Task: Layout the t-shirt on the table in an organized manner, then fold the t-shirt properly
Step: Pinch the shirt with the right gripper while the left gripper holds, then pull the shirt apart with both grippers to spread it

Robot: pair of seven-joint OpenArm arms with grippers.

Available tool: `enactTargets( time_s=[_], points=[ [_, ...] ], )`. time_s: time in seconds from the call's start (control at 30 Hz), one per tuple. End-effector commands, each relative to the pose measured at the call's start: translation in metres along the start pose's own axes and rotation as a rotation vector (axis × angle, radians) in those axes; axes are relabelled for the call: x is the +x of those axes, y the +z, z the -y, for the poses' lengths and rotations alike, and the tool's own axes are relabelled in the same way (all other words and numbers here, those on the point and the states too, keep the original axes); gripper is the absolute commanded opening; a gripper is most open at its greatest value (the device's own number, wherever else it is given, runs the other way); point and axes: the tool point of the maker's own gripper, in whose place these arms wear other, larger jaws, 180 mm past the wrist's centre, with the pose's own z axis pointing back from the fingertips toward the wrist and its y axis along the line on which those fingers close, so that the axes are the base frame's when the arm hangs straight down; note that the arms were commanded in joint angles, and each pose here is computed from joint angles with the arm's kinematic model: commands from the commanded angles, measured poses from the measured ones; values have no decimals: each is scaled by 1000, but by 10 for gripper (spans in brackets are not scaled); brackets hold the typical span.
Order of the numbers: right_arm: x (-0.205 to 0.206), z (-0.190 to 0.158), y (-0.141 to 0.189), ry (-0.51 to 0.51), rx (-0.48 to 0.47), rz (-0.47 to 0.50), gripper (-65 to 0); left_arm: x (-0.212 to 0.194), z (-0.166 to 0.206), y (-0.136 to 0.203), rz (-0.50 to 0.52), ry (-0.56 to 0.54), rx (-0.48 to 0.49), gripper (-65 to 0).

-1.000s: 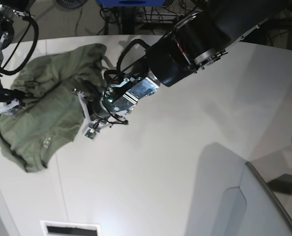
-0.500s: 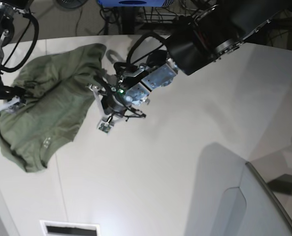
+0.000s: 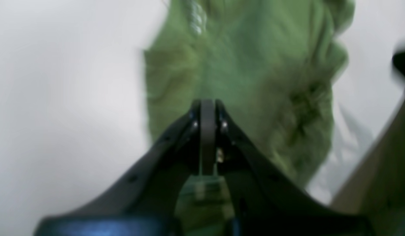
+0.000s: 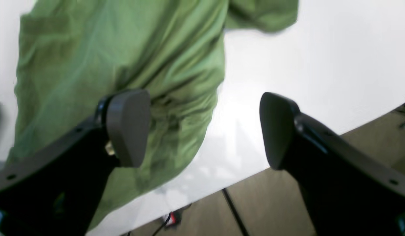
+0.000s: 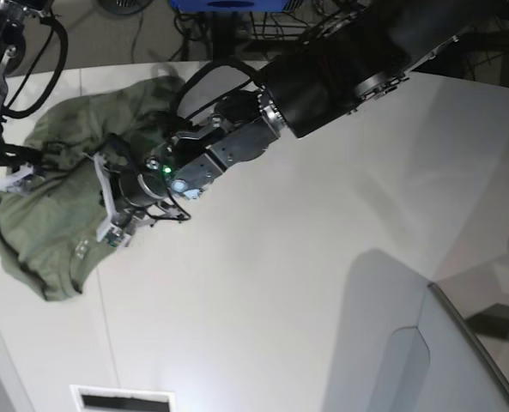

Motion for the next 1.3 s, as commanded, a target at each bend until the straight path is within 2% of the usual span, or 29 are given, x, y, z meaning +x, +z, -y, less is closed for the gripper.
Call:
enactTargets(
  time_s=[0.0, 0.1, 0.23, 0.33, 0.47, 0.6, 0.77, 0.93, 1.13, 1.27],
  points=[
    [9, 6, 4, 11, -15, 43, -161, 8, -1, -4, 23, -9, -3, -650],
    [5, 7, 4, 18, -19, 48, -161, -1, -23, -12, 55, -5, 45, -650],
    [6, 8, 4, 20, -20, 61, -161, -17, -61, -18, 4, -15, 128, -650],
    [7, 7, 4, 18, -17, 64, -161, -25, -72, -19, -18, -16, 151, -650],
    [8, 3, 4, 17, -8, 65, -161, -31, -70, -20, -37, -26, 121, -650],
    [7, -17, 3, 61, 34, 64, -161, -29, -63, -20, -32, -30, 95, -650],
    [6, -33, 4, 92, 72, 62, -161, 20, -31, -13, 88, -43, 15, -650],
    [3, -36, 4, 100, 78, 56, -161, 31, -38, -13, 100, -64, 29, -650],
    [3, -37, 4, 100, 79, 57, -161, -14, -84, -21, -1, -53, 129, -650],
    [5, -40, 4, 97, 85, 61, -161, -44, -80, -24, -52, -102, 90, -650]
  ],
)
